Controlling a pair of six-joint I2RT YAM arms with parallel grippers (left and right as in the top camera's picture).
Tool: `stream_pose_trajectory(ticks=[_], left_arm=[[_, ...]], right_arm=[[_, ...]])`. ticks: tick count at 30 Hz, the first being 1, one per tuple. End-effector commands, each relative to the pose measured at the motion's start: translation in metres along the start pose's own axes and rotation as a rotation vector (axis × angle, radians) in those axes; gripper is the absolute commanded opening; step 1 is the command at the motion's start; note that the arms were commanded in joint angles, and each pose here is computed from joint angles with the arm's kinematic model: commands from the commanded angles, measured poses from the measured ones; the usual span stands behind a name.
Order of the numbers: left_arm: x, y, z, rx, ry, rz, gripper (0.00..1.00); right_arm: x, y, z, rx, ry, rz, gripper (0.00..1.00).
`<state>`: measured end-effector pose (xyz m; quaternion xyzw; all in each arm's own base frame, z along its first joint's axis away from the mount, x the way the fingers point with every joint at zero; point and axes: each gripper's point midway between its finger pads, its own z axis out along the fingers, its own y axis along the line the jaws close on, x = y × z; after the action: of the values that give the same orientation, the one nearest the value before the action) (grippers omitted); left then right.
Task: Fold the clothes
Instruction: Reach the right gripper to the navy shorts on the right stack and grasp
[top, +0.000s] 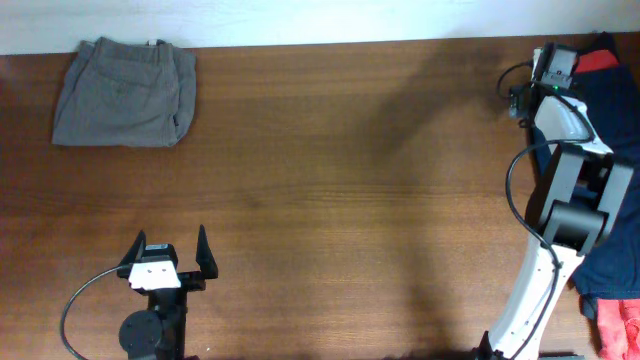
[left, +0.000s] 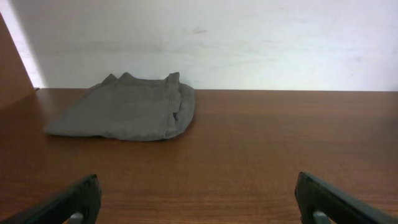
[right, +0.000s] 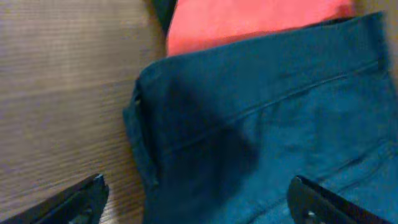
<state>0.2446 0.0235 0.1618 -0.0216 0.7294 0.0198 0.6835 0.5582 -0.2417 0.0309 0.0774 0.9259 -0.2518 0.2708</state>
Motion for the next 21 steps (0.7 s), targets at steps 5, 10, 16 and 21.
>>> stream_pose_trajectory(ticks=[5,10,16,21], left_arm=[[0.0018,-0.0009,0.0002,0.007,0.000,0.008,0.99],[0.0019,-0.0009,0.0002,0.007,0.000,0.008,0.99],[0.0018,-0.0009,0.0002,0.007,0.000,0.008,0.99],[0.0018,-0.0009,0.0002,0.007,0.000,0.008,0.99]], right_arm=[[0.0059,0.0075,0.0132,-0.007,0.008,0.047,0.78],[0.0023,0.0041,0.0139,0.000,-0.008,0.118,0.57],[0.0005,0.0026,0.0138,0.008,-0.015,0.140,0.27],[-0.0008,0.0026,0.0135,0.008,-0.020,0.167,0.04]])
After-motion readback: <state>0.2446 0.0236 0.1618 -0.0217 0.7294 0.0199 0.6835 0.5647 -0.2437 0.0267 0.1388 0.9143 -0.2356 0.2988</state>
